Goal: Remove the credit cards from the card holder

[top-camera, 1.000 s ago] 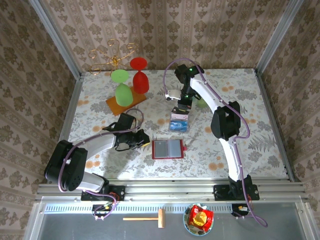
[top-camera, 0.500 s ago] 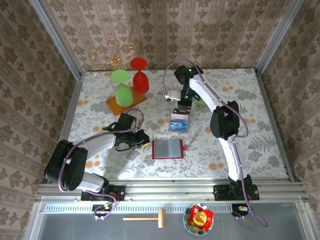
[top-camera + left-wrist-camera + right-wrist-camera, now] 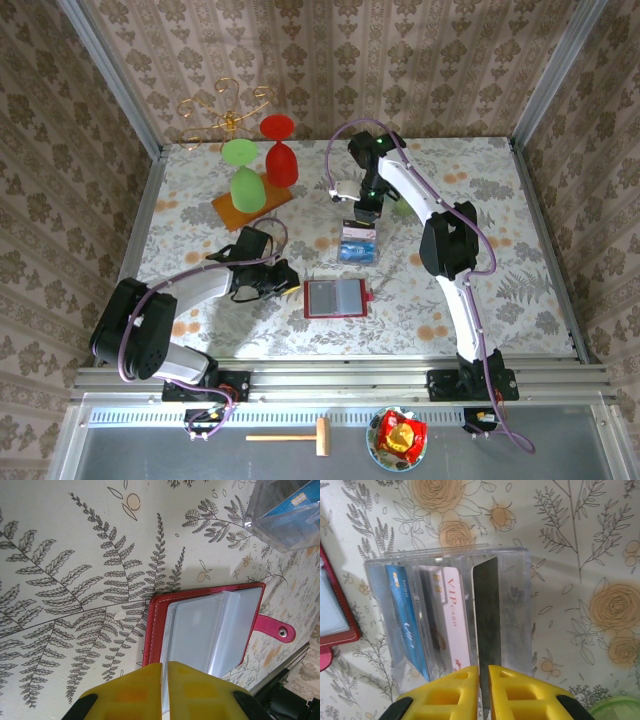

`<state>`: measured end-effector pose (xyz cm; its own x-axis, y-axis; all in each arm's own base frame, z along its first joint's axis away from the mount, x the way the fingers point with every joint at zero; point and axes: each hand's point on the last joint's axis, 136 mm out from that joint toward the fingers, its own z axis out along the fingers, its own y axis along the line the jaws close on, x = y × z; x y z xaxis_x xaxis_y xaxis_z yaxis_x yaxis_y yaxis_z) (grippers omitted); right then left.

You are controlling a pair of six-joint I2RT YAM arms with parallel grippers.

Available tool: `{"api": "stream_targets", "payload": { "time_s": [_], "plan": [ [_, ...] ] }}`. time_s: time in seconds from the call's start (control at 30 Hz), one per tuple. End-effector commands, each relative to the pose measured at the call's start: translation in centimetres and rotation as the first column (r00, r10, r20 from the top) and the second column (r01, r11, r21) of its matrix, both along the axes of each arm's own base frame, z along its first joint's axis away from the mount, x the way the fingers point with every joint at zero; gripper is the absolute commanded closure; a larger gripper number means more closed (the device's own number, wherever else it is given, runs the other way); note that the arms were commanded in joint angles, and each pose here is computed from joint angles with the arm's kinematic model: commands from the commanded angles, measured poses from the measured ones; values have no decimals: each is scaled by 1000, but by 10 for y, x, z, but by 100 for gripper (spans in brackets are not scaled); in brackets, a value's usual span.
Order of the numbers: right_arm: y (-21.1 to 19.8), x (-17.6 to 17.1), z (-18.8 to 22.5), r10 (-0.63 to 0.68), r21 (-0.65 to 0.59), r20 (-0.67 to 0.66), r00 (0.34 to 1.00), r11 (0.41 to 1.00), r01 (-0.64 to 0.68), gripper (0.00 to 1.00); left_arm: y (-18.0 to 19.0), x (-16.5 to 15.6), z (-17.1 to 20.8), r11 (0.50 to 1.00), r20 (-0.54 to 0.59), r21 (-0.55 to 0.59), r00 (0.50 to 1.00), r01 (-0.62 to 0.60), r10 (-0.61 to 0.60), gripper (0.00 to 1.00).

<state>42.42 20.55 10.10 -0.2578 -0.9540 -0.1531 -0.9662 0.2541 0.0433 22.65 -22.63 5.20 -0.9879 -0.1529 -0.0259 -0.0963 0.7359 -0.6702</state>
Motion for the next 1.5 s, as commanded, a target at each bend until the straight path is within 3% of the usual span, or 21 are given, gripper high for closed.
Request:
{"api": "stream_targets", "payload": {
  "time_s": [0.0, 0.73, 1.47],
  "plan": [
    [-3, 12, 6, -31, -16, 61, 998, 999, 32, 86, -1, 2, 1, 1000, 1, -5, 1000, 11, -11, 89],
    [-6, 46, 35, -135, 34, 311, 941, 991, 131, 83, -3, 4, -1, 1000, -3, -13, 1000, 12, -12, 89],
    [-6, 34, -2, -145, 31, 262, 954, 989, 142, 82, -10, 6, -3, 999, -12, -29, 1000, 21, -21, 89]
  ]
}}
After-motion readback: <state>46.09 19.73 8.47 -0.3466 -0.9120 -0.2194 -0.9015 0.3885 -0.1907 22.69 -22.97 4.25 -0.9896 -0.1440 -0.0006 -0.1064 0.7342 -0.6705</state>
